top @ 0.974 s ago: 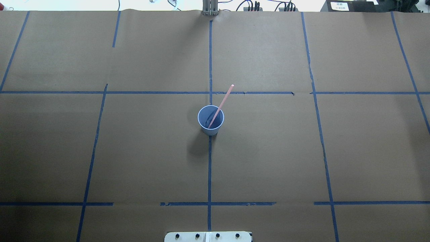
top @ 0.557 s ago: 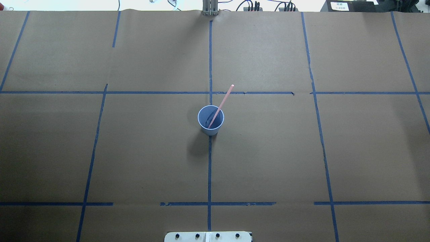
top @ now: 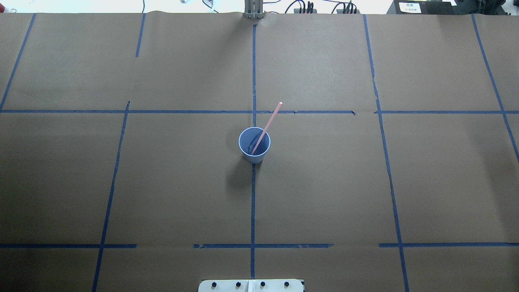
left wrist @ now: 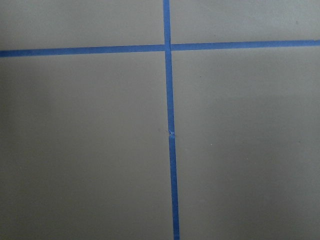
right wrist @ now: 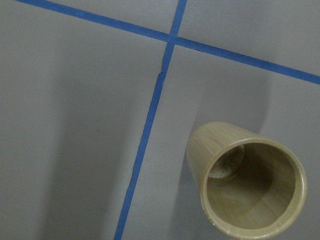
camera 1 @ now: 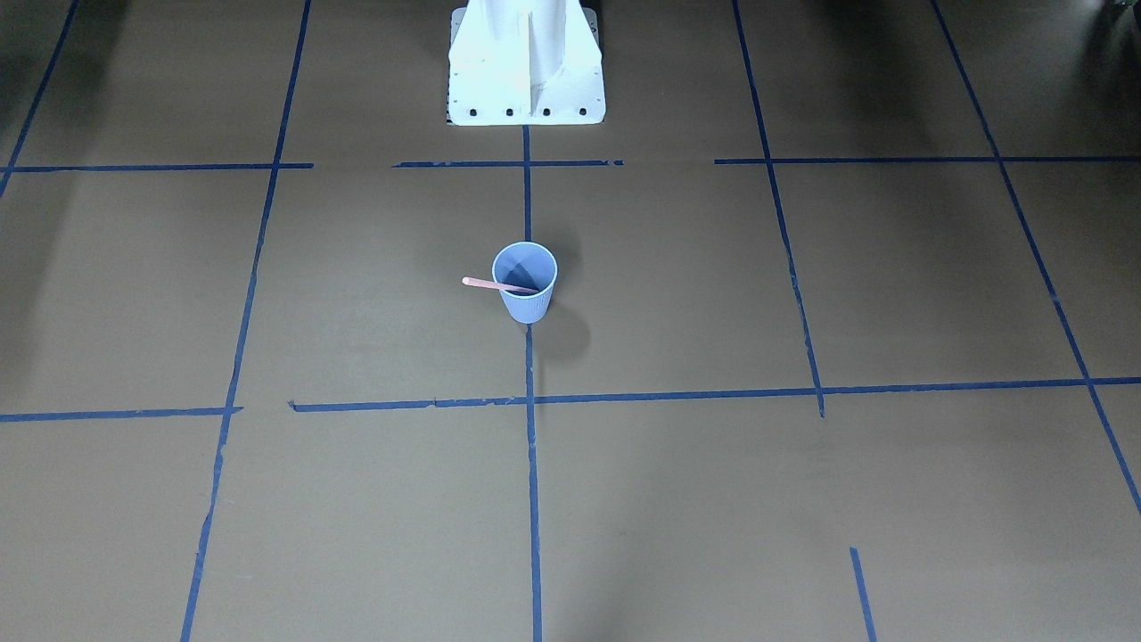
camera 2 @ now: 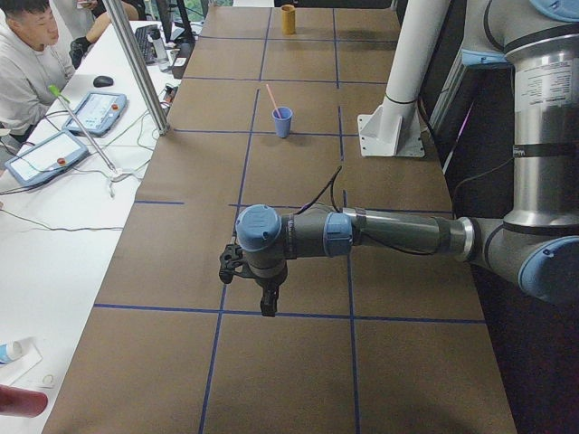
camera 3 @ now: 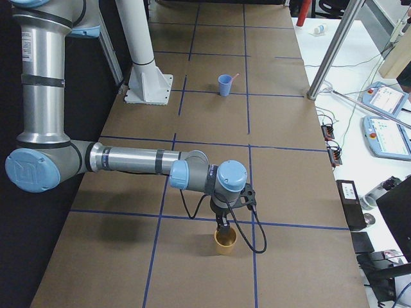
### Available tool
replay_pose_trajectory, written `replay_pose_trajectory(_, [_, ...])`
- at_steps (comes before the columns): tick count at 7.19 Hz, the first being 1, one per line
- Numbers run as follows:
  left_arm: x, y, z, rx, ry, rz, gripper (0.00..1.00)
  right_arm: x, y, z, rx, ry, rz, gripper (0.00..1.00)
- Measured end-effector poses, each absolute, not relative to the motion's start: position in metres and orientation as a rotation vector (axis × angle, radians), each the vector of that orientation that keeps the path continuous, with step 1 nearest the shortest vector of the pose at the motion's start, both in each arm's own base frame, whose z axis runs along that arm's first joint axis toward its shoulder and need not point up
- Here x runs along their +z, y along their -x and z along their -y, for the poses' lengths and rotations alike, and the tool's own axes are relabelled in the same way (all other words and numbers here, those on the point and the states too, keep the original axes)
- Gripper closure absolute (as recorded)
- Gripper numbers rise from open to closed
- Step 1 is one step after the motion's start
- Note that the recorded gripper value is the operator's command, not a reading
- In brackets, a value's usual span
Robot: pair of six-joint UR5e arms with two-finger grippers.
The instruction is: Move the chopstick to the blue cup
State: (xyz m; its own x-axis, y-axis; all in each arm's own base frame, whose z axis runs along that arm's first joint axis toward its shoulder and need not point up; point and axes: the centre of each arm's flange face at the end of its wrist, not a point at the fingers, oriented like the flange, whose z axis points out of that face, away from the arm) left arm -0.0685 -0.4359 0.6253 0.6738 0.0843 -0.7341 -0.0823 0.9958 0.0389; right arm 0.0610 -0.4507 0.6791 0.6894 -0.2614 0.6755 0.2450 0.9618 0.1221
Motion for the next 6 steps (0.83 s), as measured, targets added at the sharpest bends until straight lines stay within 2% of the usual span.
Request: replay_pose_trajectory(6, [0.6270, 0.0682, 0.4345, 0.097, -0.002, -0.829, 0.00, 0.6789, -0.0587, 0.4502, -0.258, -0.034, 0.783, 0.00])
